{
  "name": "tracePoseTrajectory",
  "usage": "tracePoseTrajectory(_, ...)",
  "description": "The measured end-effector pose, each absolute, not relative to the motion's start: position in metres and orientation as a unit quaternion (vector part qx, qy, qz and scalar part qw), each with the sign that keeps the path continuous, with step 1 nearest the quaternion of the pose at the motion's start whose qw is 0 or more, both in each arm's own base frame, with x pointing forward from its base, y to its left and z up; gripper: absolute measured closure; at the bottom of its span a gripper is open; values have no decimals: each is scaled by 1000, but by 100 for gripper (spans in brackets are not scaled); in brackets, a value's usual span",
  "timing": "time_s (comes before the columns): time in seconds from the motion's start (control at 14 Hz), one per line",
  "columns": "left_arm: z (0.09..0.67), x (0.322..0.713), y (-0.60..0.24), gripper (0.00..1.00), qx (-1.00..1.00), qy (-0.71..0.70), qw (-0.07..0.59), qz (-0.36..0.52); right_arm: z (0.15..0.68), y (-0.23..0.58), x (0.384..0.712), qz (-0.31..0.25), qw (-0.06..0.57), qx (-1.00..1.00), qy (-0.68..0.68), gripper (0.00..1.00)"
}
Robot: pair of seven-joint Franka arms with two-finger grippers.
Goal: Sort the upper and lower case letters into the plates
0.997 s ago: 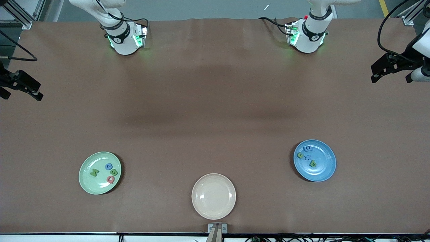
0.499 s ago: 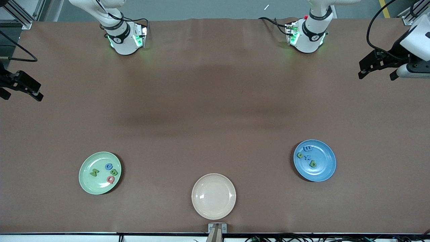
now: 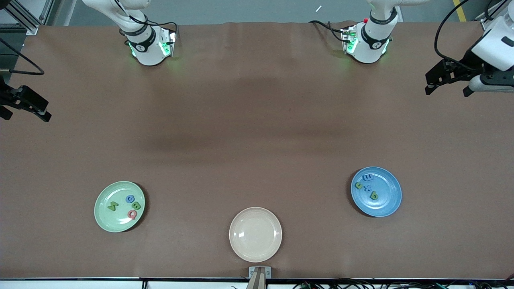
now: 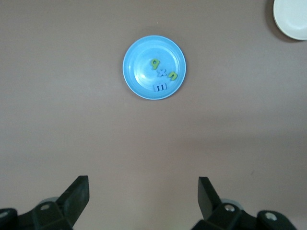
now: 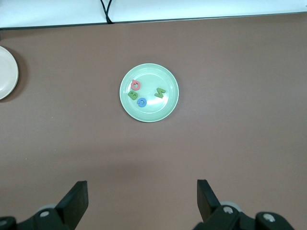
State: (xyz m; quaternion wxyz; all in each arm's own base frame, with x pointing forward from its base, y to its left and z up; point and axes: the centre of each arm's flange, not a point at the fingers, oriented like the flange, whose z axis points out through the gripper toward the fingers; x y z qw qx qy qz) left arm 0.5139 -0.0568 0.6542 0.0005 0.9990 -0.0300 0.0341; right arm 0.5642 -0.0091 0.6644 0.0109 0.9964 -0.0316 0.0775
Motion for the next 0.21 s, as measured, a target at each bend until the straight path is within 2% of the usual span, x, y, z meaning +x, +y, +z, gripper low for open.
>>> tracePoseTrajectory(0.21, 661, 514, -54, 0, 999, -30, -16, 42, 665, -10, 564, 78, 11, 996, -32, 0)
